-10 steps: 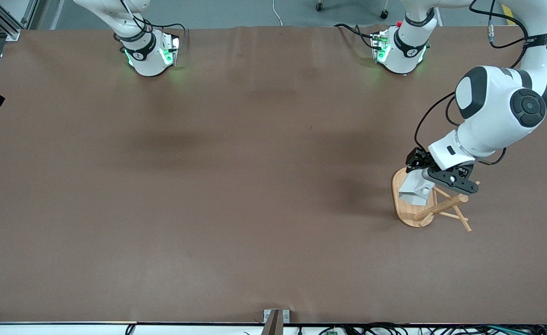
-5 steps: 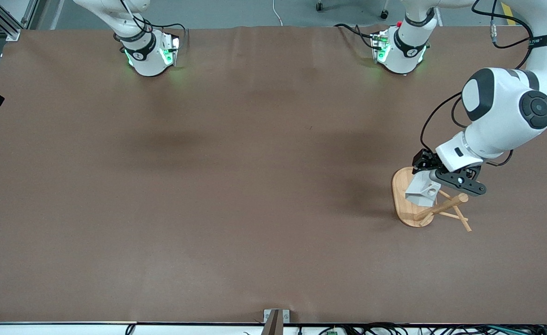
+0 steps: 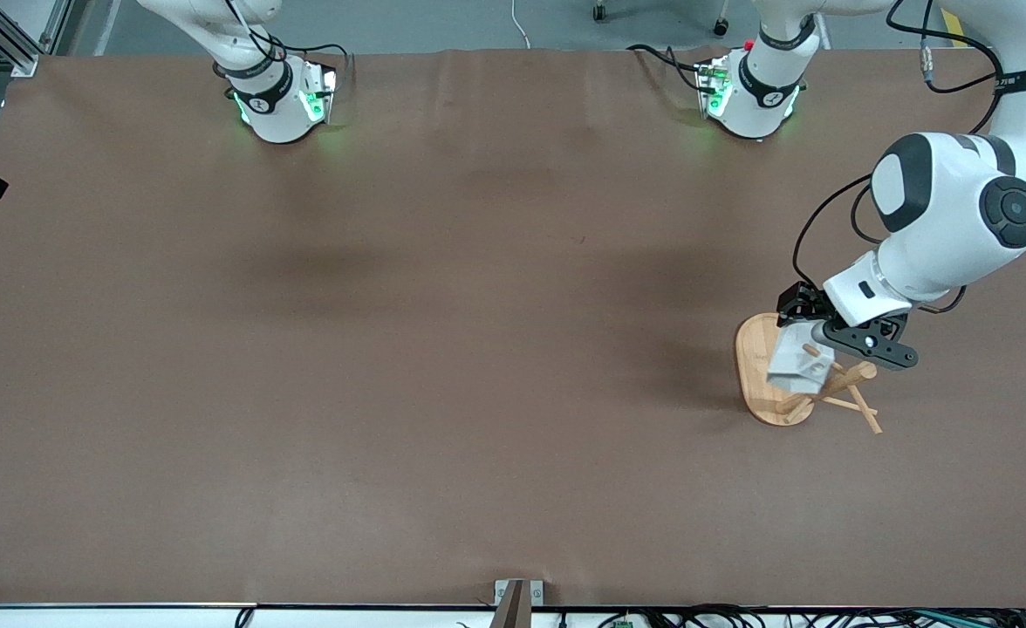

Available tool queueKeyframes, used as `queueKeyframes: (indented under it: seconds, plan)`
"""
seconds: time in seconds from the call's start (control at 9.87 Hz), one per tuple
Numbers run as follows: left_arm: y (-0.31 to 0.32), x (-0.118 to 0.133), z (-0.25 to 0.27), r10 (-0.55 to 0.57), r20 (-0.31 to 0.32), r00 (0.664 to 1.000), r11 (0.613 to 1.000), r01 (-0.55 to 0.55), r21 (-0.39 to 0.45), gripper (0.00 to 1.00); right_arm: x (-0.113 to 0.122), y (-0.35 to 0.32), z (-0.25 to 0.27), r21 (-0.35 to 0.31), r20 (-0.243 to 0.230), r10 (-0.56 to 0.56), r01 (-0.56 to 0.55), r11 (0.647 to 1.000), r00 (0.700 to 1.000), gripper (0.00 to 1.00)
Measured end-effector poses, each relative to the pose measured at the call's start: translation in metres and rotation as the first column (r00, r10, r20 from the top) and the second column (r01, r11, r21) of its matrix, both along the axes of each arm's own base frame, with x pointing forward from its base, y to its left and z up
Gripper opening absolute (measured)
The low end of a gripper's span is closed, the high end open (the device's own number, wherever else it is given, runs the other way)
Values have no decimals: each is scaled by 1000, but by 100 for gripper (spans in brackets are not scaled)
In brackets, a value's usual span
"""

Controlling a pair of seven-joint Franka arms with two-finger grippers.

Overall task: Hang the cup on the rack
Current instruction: 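Open the left gripper and raise it away from the rack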

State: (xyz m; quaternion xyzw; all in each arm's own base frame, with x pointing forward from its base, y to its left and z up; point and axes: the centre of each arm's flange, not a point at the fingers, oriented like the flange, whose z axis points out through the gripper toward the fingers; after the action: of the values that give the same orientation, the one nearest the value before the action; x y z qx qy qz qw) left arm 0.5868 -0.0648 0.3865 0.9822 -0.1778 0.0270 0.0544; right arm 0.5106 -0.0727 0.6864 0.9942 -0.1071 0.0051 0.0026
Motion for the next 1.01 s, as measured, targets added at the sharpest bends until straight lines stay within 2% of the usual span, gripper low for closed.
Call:
queueKeyframes:
  seconds: [0.2, 0.41, 0.61, 0.71, 0.81, 1.01]
  plan:
    - [0, 2, 5, 11, 9, 1000, 1000, -11, -7, 100, 0, 0, 0, 0, 0, 0, 0, 1000, 1000, 100]
    - [-5, 3, 29, 97, 19, 995, 995, -97, -25, 100, 0, 0, 0, 0, -1, 0, 0, 1000, 1000, 100]
    - [-19, -11, 73, 182, -31, 983, 983, -183, -34, 100, 0, -1, 0, 0, -1, -1, 1, 1000, 1000, 100]
    - [-19, -17, 97, 225, -37, 974, 973, -226, -38, 100, 0, -1, 0, 0, -2, -1, 1, 1000, 1000, 100]
    - [-12, -23, 121, 278, -31, 960, 959, -279, -38, 100, 0, -1, 0, 0, -2, -1, 1, 1000, 1000, 100]
    - [-2, -39, 163, 324, 1, 946, 946, -323, 26, 100, 0, -1, 0, 0, -2, -2, 2, 1000, 1000, 100]
